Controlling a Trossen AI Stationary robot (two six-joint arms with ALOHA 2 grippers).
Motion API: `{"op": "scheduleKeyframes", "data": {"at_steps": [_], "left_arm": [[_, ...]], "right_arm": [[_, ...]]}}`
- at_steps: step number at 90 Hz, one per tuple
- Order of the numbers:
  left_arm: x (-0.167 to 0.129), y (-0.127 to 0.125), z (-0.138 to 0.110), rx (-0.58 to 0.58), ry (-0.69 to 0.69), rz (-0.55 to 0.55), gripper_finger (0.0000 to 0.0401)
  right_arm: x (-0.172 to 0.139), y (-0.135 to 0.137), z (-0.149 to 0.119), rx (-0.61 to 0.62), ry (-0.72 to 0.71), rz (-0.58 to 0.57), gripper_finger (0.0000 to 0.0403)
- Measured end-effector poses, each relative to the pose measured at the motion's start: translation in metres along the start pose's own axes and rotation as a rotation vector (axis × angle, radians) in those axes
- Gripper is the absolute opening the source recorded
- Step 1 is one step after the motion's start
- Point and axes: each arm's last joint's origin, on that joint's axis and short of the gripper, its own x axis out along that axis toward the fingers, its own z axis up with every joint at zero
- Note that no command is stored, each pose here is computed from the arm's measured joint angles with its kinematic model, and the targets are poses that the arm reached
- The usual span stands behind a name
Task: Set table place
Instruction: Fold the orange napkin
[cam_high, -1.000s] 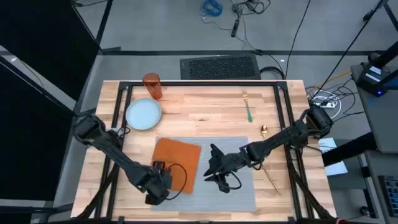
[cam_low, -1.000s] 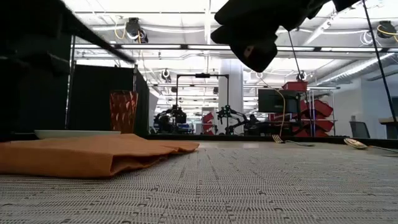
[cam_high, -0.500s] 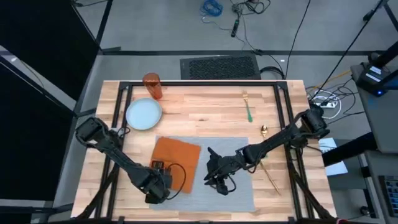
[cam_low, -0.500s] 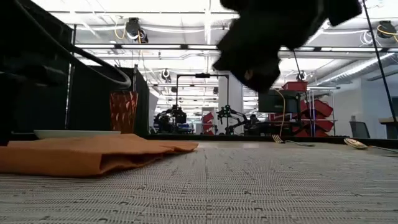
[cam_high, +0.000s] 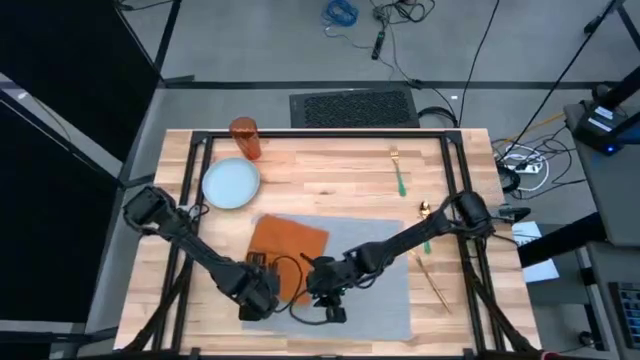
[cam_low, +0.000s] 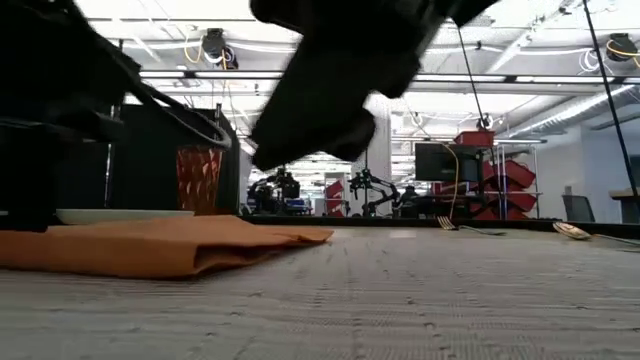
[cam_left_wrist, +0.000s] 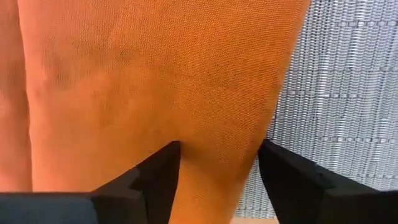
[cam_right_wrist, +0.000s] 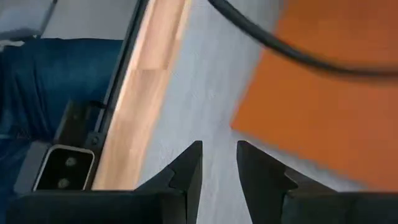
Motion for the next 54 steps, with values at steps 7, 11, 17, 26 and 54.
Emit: {"op": "scheduleKeyframes", "data": {"at_steps": [7,11,17,26,54], "left_arm": [[-0.001,0.003,0.003,0.008,0.003,0.004,0.0141],[-0.002,0.003,0.005,0.017,-0.002,0.001,0.0122],[-0.004,0.004,0.009,0.034,-0.014,-0.005,0.0093],[-0.010,0.005,0.016,0.058,-0.039,-0.017,0.0052],[-0.021,0.006,0.030,0.110,-0.084,-0.042,0.0001]], "right_arm": [[0.003,-0.003,0.001,0.003,0.007,0.012,0.0086],[0.003,-0.005,0.000,0.007,0.012,0.009,0.0086],[0.004,-0.008,0.001,0.014,0.013,0.003,0.0086],[0.003,-0.011,0.002,0.026,0.007,-0.002,0.0086],[0.002,-0.020,0.004,0.051,0.004,-0.016,0.0086]]}}
